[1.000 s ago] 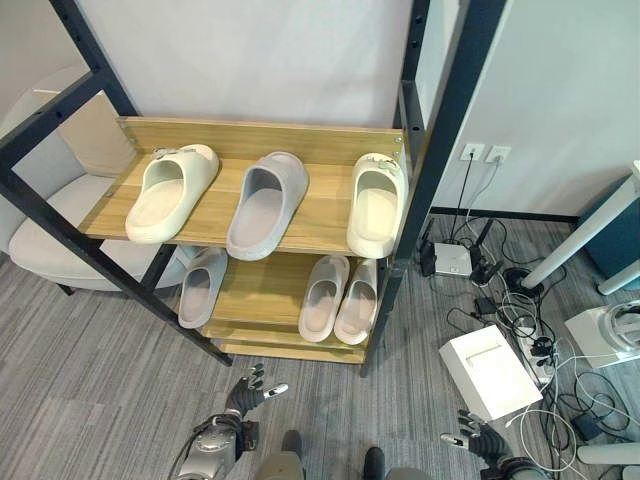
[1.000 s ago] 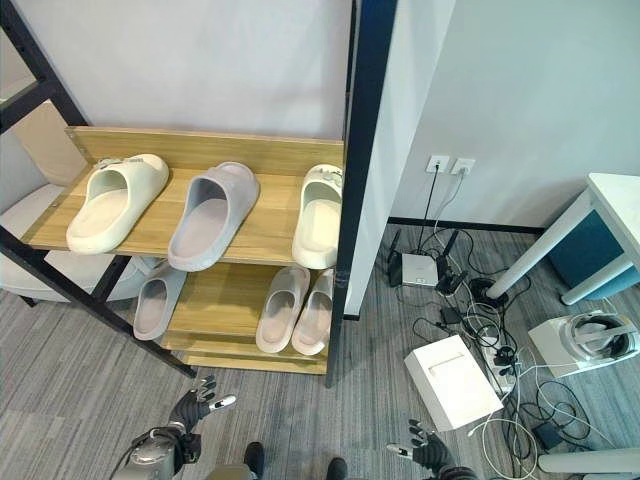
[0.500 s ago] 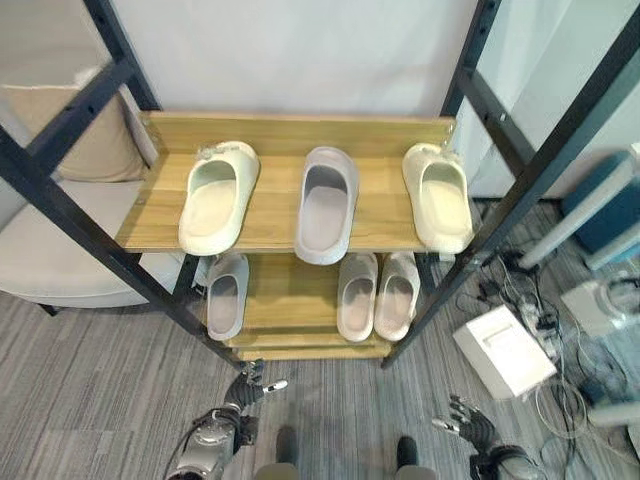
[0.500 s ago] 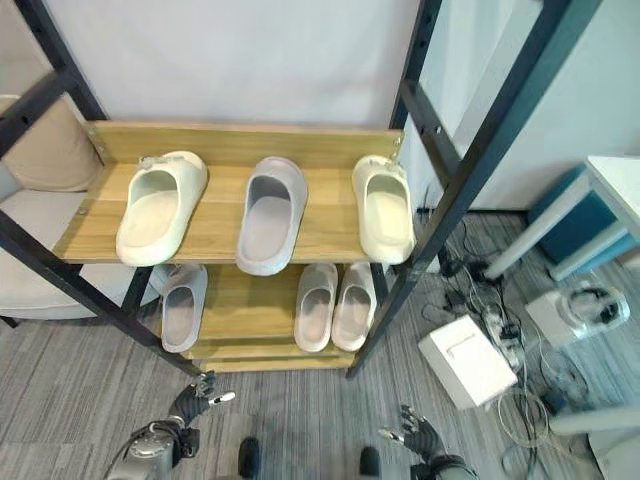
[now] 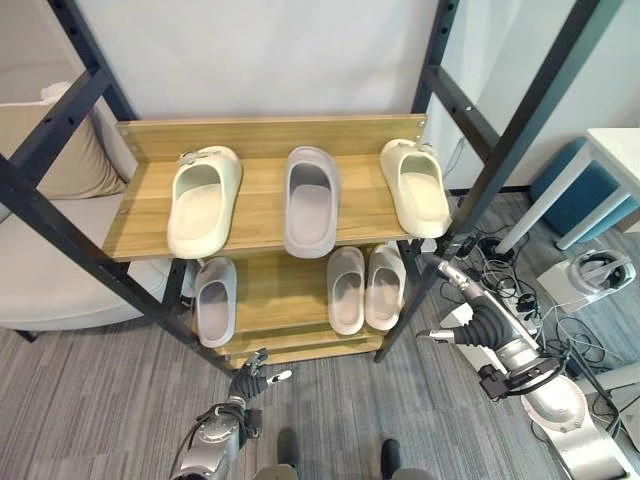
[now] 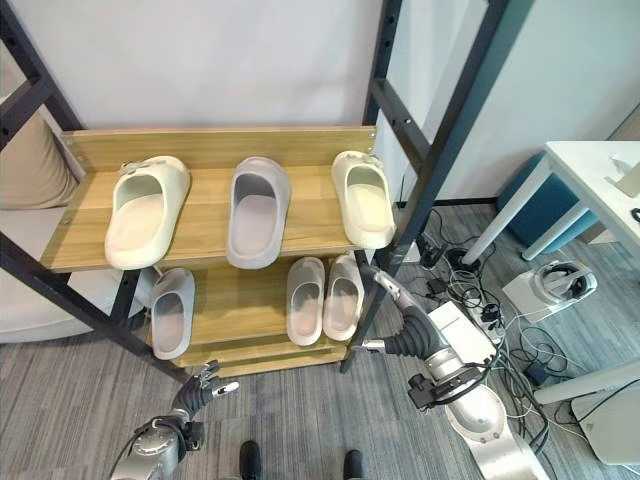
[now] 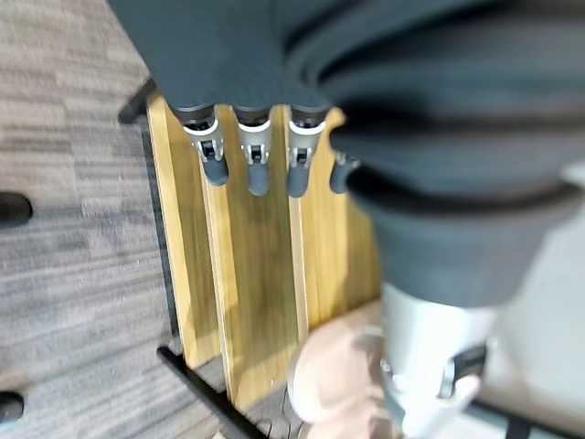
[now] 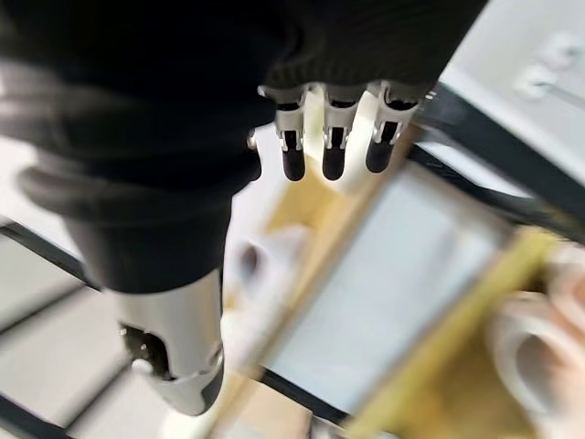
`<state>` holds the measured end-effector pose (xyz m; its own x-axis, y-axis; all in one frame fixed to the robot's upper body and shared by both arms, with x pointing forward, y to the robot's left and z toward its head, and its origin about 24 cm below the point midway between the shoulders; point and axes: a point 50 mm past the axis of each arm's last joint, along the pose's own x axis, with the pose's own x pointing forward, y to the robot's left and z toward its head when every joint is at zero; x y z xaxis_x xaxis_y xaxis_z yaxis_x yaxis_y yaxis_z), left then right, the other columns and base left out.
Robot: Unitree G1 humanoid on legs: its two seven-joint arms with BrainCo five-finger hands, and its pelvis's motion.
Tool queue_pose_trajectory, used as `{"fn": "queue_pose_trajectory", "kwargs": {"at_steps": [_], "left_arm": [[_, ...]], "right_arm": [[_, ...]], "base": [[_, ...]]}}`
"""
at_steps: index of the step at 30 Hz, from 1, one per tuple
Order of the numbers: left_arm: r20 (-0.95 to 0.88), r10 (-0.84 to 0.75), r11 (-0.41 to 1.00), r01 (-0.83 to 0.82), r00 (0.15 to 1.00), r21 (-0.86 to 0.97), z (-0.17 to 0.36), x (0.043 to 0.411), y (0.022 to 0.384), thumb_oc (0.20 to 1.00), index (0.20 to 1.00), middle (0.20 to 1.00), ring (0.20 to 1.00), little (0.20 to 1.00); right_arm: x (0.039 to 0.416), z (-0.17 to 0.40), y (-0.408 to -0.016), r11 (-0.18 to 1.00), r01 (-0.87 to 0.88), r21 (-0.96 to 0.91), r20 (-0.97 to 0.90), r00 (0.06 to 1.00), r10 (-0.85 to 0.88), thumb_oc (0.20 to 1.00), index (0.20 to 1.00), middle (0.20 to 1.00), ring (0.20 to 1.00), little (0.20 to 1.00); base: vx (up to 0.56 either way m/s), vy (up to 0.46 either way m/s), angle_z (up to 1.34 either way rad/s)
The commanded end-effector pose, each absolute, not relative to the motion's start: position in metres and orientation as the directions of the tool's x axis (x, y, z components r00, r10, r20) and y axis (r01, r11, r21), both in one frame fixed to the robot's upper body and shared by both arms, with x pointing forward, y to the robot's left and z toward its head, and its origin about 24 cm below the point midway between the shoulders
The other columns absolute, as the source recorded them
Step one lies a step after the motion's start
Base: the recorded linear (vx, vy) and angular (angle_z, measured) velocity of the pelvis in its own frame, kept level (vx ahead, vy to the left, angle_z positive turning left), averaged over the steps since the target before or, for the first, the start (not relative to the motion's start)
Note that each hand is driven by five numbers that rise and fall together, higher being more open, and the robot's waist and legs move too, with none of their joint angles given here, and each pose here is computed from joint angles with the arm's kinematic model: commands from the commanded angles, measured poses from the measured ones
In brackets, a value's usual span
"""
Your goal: Arrange the slippers neatly on the shoe rack.
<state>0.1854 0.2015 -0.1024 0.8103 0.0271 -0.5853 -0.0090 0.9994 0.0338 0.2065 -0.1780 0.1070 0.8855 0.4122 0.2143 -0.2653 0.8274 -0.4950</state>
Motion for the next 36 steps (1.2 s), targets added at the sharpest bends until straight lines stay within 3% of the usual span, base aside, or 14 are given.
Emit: {"fn": "queue_pose_trajectory", "kwargs": {"at_steps": [1,5,9,15,24,36], "left_arm": [[-0.513,0.017,0.997,0.027,0.858,0.078,-0.089,0.208,0.202,1.0,1.0,1.0,1.0,1.0],[-0.517,-0.025,0.996,0.068,0.855,0.064,-0.09,0.206,0.193,1.0,1.0,1.0,1.0,1.0],[-0.562,-0.056,0.995,0.092,0.825,0.036,-0.097,0.195,0.187,1.0,1.0,1.0,1.0,1.0],[-0.579,-0.021,0.995,0.071,0.815,0.063,-0.099,0.194,0.198,1.0,1.0,1.0,1.0,1.0],[-0.524,0.037,0.996,0.014,0.851,0.093,-0.086,0.215,0.204,1.0,1.0,1.0,1.0,1.0],[-0.52,0.064,0.995,-0.012,0.852,0.104,-0.087,0.214,0.204,1.0,1.0,1.0,1.0,1.0]], "right_arm": [[0.221,0.146,-0.176,0.871,-0.238,-0.429,0.416,0.804,0.425,1.0,1.0,1.0,1.0,1.0],[0.256,0.171,-0.164,0.892,-0.167,-0.42,0.517,0.764,0.387,1.0,1.0,1.0,1.0,1.0],[0.337,0.199,-0.146,0.89,0.0,-0.456,0.509,0.821,0.261,1.0,1.0,1.0,1.0,1.0],[0.374,0.239,-0.147,0.885,0.157,-0.438,0.549,0.826,0.125,1.0,1.0,1.0,1.0,1.0],[0.39,0.249,-0.145,0.81,0.283,-0.514,0.541,0.84,0.051,1.0,1.0,1.0,1.0,1.0],[0.408,0.208,-0.145,0.785,0.23,-0.575,0.36,0.933,-0.01,1.0,1.0,1.0,1.0,1.0]], "base": [[0.05,-0.021,-0.01],[0.05,0.0,0.05],[0.03,0.018,0.2],[-0.01,0.026,0.23],[-0.02,0.033,0.04],[0.0,0.022,-0.03]]}}
